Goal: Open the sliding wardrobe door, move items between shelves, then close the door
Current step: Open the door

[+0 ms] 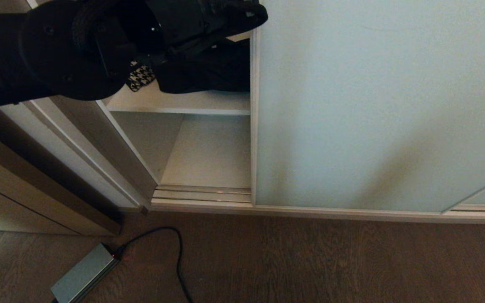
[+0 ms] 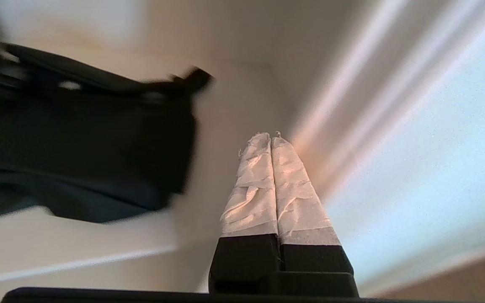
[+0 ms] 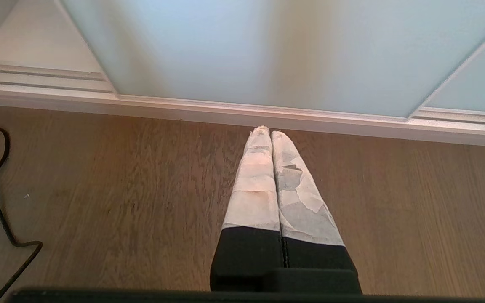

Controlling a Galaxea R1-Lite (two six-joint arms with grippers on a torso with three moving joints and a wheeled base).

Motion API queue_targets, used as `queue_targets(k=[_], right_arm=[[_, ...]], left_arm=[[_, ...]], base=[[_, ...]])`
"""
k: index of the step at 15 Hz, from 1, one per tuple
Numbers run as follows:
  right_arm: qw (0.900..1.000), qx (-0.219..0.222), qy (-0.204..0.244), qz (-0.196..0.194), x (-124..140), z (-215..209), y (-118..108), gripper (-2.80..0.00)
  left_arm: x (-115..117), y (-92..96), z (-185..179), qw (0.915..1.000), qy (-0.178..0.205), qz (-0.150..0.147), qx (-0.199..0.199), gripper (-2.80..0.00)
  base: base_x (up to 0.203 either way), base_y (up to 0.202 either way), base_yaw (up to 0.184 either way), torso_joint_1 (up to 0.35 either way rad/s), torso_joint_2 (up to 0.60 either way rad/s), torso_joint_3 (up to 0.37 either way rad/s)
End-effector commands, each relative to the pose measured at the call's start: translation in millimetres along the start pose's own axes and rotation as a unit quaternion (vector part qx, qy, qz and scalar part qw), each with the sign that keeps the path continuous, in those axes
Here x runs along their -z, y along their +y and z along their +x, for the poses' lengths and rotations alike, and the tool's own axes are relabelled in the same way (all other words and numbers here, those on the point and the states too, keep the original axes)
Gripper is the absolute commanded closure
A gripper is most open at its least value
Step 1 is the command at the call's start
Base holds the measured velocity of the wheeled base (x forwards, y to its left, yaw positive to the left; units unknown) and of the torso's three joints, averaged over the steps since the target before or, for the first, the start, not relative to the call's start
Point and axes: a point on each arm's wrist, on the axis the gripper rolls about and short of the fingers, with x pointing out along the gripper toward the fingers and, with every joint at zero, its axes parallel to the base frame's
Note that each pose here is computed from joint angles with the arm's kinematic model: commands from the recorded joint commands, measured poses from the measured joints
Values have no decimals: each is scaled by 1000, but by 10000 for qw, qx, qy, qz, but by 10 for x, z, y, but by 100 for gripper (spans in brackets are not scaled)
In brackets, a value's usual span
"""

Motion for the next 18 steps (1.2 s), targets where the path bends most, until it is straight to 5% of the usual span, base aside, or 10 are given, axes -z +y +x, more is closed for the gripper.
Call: queue_targets(k=[1,6,8,10,12,15,18], right_arm=[[10000,0,-2,0,0,0,0,0],[10000,1,4,0,3,1,0,0],[10000,0,1,0,2,0,0,0],[10000,0,-2,0,0,0,0,0],[10000,0,-1,0,0,0,0,0],[10000,0,-2,0,0,0,0,0],[10000,1,6,0,4,1,0,0]], left_arm=[[66,-136,13,9998,67,-10,175,0],[258,-328,86,9992,175,-55,353,0],[89,-239,29,9998,-76,-78,154,0],[-109,34,-43,9982,-264,114,-519,0],[-158,310,-89,9860,-246,657,-1512,0],[-306,826,-382,9553,-103,1237,-2684,0],[-355,1199,-873,9264,210,1606,-3400,0]], base=[[0,0,0,0,0,0],[0,0,0,0,0,0],[0,0,0,0,0,0],[0,0,0,0,0,0],[0,0,0,0,0,0],[0,0,0,0,0,0],[0,0,0,0,0,0]])
